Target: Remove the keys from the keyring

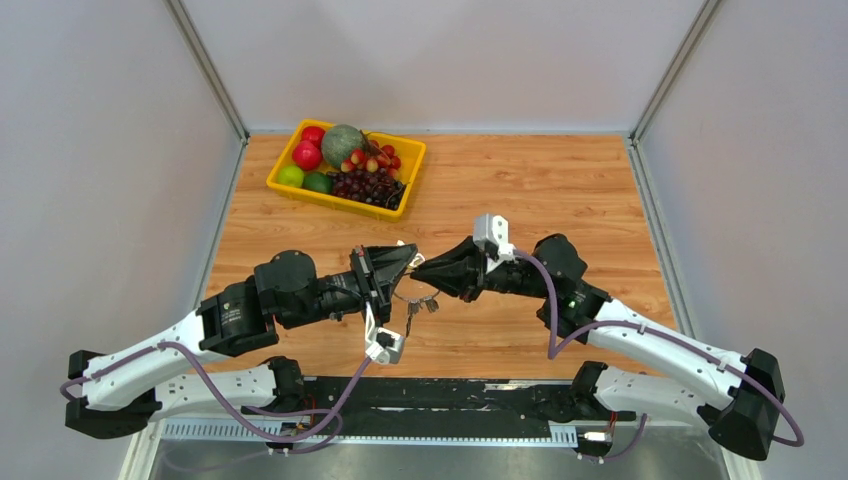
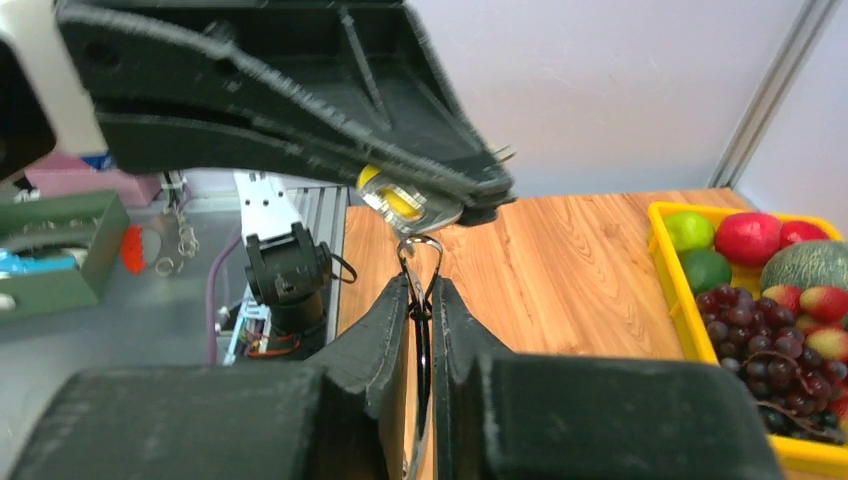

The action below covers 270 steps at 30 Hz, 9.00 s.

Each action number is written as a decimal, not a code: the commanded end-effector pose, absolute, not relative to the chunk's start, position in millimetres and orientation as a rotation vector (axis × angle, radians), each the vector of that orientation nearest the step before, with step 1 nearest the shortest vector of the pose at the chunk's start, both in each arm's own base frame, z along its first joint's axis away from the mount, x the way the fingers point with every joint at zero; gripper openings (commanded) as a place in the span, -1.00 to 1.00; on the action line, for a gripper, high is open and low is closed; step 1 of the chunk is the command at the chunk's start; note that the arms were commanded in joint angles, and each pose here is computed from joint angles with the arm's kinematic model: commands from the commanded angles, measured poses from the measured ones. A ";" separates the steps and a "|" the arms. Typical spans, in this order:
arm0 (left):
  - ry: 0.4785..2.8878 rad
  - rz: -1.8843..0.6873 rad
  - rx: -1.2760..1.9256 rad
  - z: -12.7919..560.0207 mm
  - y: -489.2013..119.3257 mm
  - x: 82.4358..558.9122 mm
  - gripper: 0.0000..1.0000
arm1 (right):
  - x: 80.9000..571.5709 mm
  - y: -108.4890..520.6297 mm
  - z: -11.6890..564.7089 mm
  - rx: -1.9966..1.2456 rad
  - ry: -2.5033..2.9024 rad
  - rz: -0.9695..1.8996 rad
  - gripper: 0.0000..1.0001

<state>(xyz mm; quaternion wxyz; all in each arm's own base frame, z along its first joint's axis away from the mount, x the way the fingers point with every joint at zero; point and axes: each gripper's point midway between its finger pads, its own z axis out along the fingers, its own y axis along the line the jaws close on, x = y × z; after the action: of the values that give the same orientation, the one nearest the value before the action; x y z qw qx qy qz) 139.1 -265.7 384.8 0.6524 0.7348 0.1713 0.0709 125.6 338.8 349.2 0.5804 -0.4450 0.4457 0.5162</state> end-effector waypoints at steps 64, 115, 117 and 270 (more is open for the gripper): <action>0.321 0.620 1.810 258.9 -298.6 155.9 -1.00 | 237.4 302.1 322.3 0.233 1.782 1.406 -1.00; 1.975 -0.587 0.179 199.9 -201.5 304.4 1.00 | 179.8 231.3 331.6 -0.563 1.651 0.887 -1.00; 1.876 -0.652 0.253 207.2 -208.9 297.1 1.00 | 169.3 243.0 343.1 -0.646 1.620 0.956 -1.00; 0.483 0.208 1.391 417.8 -245.2 150.2 -1.00 | 130.0 347.7 380.0 -1.088 0.902 1.358 -0.41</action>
<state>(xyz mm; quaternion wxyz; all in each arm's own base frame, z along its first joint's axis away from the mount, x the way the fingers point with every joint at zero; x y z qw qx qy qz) 153.4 -249.6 388.5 0.6990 0.6700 0.2308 0.0959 142.2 352.5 355.7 0.5467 -0.4531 0.4169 0.5675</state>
